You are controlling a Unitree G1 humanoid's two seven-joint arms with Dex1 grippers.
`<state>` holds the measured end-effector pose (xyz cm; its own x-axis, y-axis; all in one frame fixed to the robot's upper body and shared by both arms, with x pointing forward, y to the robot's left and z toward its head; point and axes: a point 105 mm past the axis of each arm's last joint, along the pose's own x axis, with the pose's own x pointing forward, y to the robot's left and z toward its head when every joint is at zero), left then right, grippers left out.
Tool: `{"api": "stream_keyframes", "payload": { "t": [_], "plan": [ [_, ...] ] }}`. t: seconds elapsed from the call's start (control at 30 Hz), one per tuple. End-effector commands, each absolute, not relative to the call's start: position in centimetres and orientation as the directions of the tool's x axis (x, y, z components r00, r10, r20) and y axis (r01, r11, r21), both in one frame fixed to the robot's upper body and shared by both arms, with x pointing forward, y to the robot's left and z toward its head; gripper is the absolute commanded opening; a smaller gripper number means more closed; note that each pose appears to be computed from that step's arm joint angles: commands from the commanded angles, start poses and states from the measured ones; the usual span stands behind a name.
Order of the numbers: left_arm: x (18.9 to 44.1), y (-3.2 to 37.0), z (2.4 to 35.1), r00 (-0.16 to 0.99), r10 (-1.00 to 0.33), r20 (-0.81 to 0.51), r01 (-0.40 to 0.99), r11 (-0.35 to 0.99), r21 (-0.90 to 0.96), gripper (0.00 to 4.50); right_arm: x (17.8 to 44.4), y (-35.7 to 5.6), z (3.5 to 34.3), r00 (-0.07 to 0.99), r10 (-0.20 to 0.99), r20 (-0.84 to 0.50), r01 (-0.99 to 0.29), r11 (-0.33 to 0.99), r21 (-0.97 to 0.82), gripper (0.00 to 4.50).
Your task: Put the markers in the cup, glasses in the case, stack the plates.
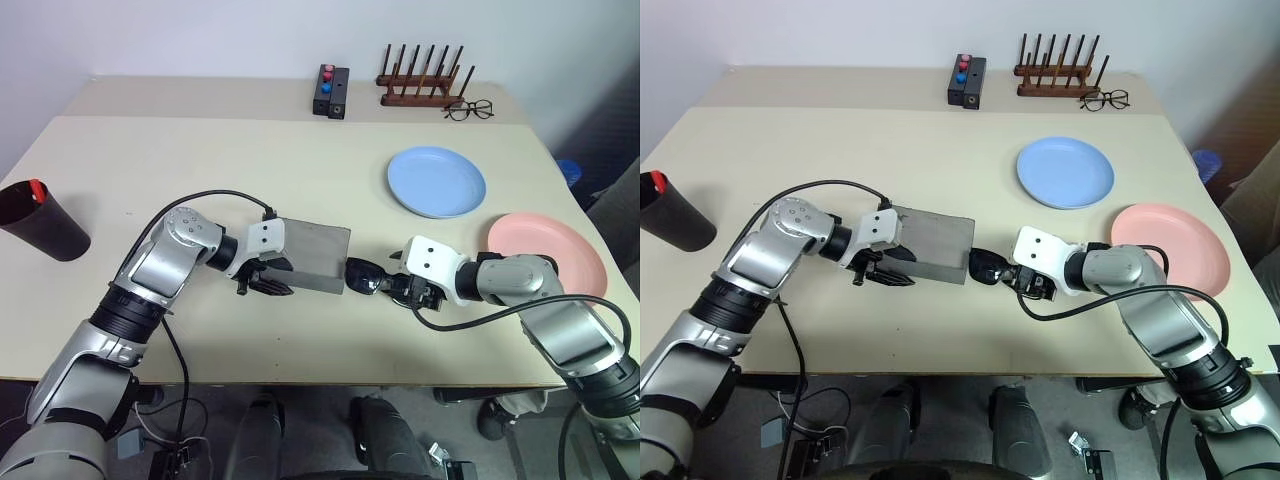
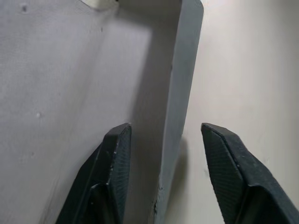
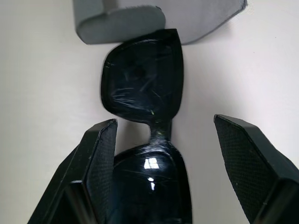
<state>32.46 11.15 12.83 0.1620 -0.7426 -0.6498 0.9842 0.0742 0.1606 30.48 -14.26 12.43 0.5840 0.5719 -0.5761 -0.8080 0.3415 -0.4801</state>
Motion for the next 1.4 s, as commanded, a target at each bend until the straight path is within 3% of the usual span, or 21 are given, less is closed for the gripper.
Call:
{"api": "stream_keyframes", "payload": {
  "t": [0.03, 0.3, 0.5, 0.6, 0.77, 1.1, 1.3, 1.4],
  "plan": [
    [32.8, 11.0, 15.3, 0.21, -0.789, -0.577, 0.972, 0.105, 0.209, 2.42, 31.2, -14.3, 13.3, 0.625, 0.542, -0.562, -0.775, 0.347, -0.528, 3.39],
    [33.2, 13.6, 18.3, 0.336, -0.827, -0.451, 0.927, 0.206, 0.313, 2.42, 31.4, -14.9, 13.2, 0.647, 0.492, -0.583, -0.757, 0.323, -0.568, 3.39],
    [32.6, 15.5, 17.5, 0.424, -0.789, -0.445, 0.896, 0.294, 0.333, 2.42, 31.6, -14.7, 13.0, 0.659, 0.477, -0.581, -0.743, 0.294, -0.601, 3.39],
    [31.8, 15.8, 16.7, 0.44, -0.779, -0.447, 0.892, 0.32, 0.32, 2.46, 31.7, -14.8, 12.9, 0.662, 0.469, -0.585, -0.74, 0.28, -0.612, 2.47],
    [31.1, 16.5, 16.3, 0.475, -0.77, -0.427, 0.878, 0.38, 0.292, 2.46, 31.7, -15.1, 12.7, 0.664, 0.455, -0.593, -0.736, 0.259, -0.626, 0.05],
    [31.3, 19.4, 15.9, 0.613, -0.682, -0.397, 0.79, 0.537, 0.297, 2.46, 31.7, -15.3, 13.8, 0.681, 0.44, -0.585, -0.718, 0.246, -0.651, 0.05],
    [31.1, 22.0, 14.7, 0.68, -0.621, -0.389, 0.729, 0.63, 0.268, 2.46, 31.2, -11.1, 18.9, 0.642, 0.624, -0.446, -0.739, 0.349, -0.576, 0.05],
    [30.9, 23.3, 14.2, 0.715, -0.605, -0.352, 0.69, 0.693, 0.21, 2.46, 30.6, -6.8, 20.5, 0.564, 0.737, -0.372, -0.79, 0.353, -0.501, 0.05]
  ]
}}
